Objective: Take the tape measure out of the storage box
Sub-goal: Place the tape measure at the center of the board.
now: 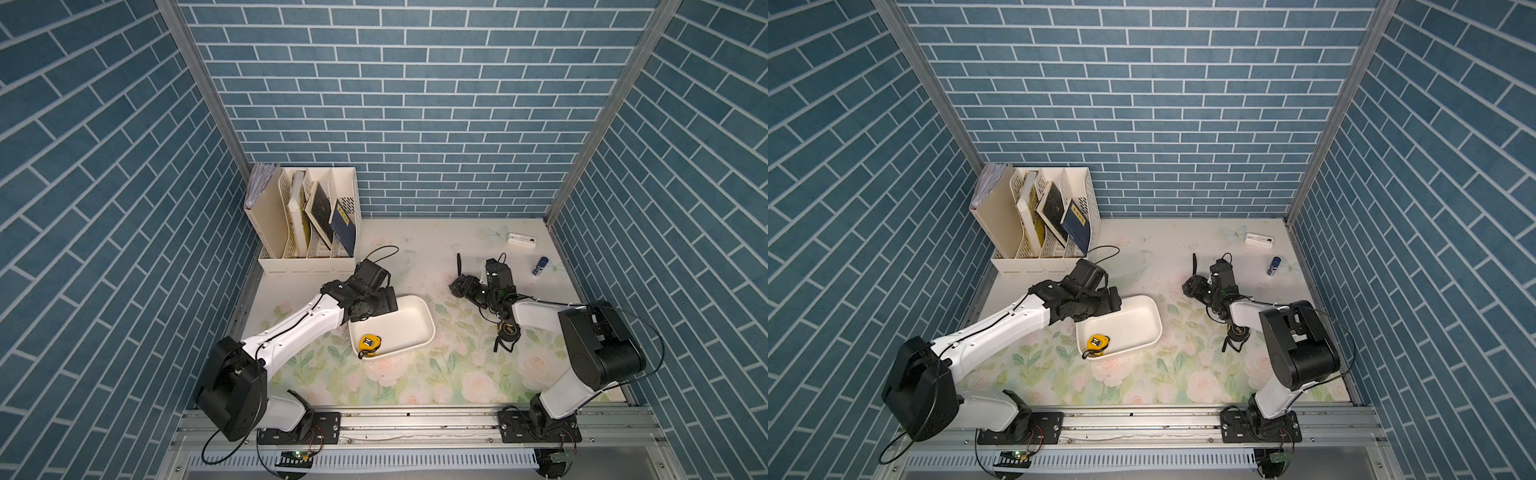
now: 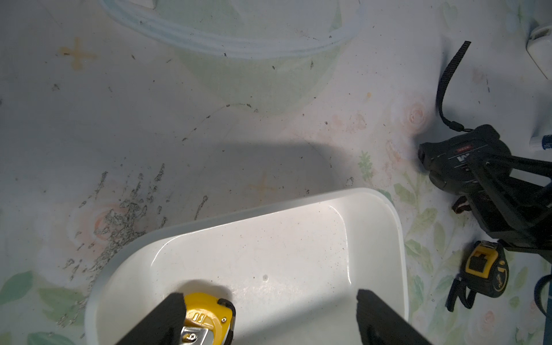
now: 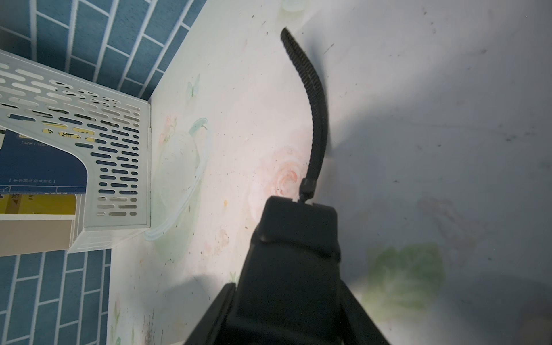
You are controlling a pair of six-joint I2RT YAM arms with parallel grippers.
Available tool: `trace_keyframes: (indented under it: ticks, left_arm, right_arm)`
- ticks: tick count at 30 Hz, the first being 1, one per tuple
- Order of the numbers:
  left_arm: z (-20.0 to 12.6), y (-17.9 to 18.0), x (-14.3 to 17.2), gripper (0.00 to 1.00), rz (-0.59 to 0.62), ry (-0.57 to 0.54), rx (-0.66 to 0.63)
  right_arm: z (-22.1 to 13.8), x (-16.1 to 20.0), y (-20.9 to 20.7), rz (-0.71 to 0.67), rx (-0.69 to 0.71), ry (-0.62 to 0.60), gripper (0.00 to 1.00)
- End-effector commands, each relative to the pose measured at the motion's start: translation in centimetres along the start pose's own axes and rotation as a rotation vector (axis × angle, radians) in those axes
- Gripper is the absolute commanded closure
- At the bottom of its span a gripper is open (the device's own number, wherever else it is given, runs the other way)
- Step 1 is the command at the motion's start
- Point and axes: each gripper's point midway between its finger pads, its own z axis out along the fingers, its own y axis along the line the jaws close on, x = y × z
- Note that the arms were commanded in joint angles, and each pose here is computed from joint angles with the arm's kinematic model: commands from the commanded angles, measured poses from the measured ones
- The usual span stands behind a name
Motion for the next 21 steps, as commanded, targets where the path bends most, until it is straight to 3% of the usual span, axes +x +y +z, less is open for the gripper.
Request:
trace_keyframes:
  ticks: [1, 21]
  left_arm:
    - [0.43, 0.76, 0.73, 0.06, 0.016, 0.019, -0.035]
    - [0.33, 0.59, 0.79, 0.06, 0.019, 0.021, -0.026]
  right_arm:
    - [-0.31, 2.03, -3.28, 0.05, 0.106, 0.057, 0.96]
    - [-0.65, 2.17, -3.98, 0.066, 0.131, 0.052, 0.32]
